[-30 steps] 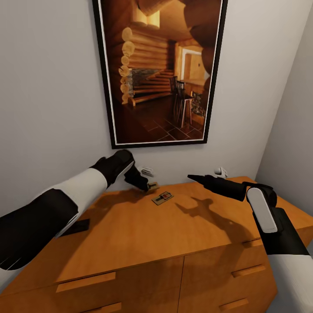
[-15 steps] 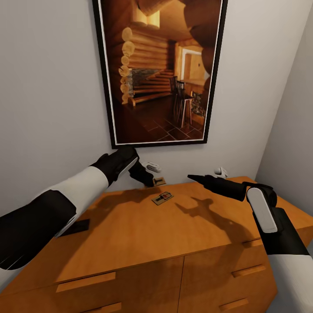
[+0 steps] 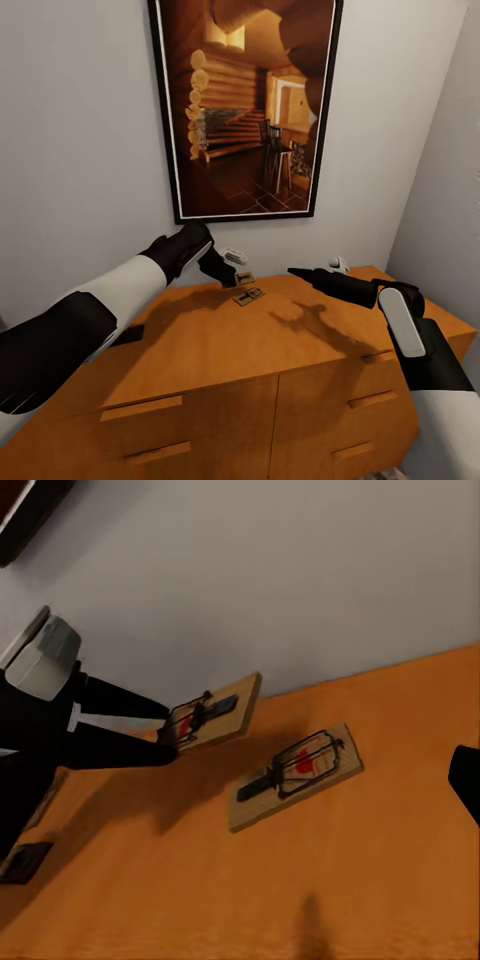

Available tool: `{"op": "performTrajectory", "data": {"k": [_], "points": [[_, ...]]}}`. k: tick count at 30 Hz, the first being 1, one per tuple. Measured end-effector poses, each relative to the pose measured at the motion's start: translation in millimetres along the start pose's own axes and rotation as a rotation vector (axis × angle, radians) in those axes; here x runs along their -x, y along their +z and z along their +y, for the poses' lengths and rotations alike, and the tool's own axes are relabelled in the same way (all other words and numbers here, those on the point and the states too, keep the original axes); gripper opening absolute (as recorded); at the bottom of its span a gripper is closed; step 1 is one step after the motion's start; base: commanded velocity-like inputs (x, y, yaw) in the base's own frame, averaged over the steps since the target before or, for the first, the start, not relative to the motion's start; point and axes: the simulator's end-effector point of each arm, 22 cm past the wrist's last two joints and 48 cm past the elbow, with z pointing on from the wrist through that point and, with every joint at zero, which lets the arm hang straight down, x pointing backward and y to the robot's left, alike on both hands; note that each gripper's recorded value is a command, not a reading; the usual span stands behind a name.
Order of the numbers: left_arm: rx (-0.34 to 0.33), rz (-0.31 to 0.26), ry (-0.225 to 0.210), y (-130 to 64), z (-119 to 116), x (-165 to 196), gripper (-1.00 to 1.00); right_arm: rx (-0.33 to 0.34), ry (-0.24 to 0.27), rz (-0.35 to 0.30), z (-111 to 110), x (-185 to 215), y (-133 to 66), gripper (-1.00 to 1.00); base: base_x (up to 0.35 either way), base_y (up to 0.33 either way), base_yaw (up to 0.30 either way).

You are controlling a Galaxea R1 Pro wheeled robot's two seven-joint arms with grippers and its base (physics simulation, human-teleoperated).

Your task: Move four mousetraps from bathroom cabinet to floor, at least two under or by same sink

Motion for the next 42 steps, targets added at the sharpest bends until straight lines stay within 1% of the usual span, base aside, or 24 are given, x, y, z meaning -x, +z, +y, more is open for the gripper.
{"op": "performTrajectory", "data": {"k": [16, 32, 42], "points": [[0.0, 0.002, -0.001, 0.5, -0.3, -0.6, -1.0, -0.001, 0.0, 0.0, -0.3, -0.1, -0.2, 1.0, -0.314, 0.0, 0.0], [-0.004, 0.003, -0.002, 0.9, -1.9, -1.2, -1.0, 0.0, -0.001, 0.0, 0.3, 0.2, -0.5, 1.0, -0.023, 0.0, 0.0], [-0.007, 0.008, -0.008, 3.3, -1.3, -4.2, -1.0, -0.002, -0.001, 0.0, -0.3, 0.3, -0.6, 1.0, -0.123, 0.0, 0.0]]}}
